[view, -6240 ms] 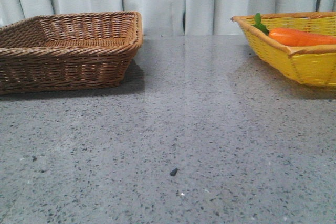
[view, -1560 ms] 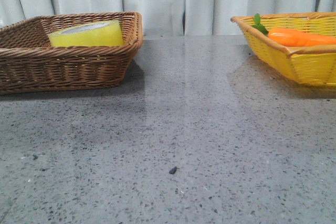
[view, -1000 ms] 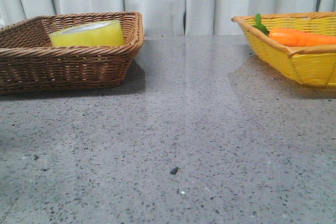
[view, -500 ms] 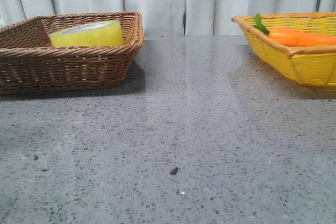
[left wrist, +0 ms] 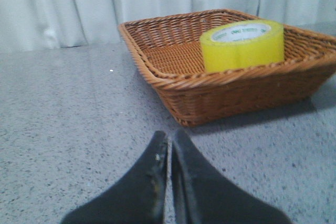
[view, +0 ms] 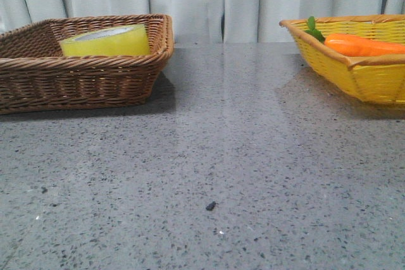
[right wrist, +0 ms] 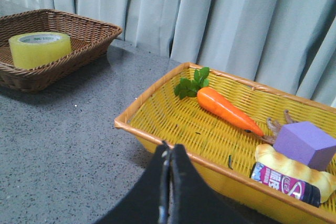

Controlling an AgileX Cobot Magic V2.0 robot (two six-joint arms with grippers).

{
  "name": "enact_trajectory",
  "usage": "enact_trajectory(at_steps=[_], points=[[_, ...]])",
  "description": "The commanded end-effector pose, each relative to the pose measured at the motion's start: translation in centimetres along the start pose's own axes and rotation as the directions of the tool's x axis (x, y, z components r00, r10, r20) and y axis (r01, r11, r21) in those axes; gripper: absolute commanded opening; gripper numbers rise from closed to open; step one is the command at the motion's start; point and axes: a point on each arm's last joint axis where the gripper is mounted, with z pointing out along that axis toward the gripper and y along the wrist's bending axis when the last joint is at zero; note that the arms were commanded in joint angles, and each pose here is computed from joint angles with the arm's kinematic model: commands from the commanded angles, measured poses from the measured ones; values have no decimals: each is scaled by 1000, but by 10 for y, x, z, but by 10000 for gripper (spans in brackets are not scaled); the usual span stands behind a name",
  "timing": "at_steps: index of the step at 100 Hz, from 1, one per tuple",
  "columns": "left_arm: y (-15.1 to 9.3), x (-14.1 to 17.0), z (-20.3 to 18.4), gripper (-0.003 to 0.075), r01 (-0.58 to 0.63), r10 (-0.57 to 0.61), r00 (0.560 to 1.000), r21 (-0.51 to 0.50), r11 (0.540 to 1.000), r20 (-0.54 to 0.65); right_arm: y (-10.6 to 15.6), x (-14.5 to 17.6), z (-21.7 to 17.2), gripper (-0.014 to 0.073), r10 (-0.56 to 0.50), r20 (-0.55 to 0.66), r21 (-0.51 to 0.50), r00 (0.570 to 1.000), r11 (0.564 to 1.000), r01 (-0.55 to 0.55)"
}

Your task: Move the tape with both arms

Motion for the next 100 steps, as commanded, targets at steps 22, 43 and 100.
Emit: enact_trajectory(at_steps=[22, 43, 100], points=[[-2, 14, -3, -21, 83, -84, 989, -8, 996, -118, -3, -12, -1, -68, -22, 78, 23, 997, 1000, 20], [-2, 14, -3, -21, 83, -84, 989, -8, 996, -118, -3, -12, -1, -68, -22, 78, 23, 997, 1000, 20], [-2, 14, -3, -21, 83, -84, 989, -8, 996, -118, -2, -11, -1, -68, -23, 75, 24, 997, 999, 21]])
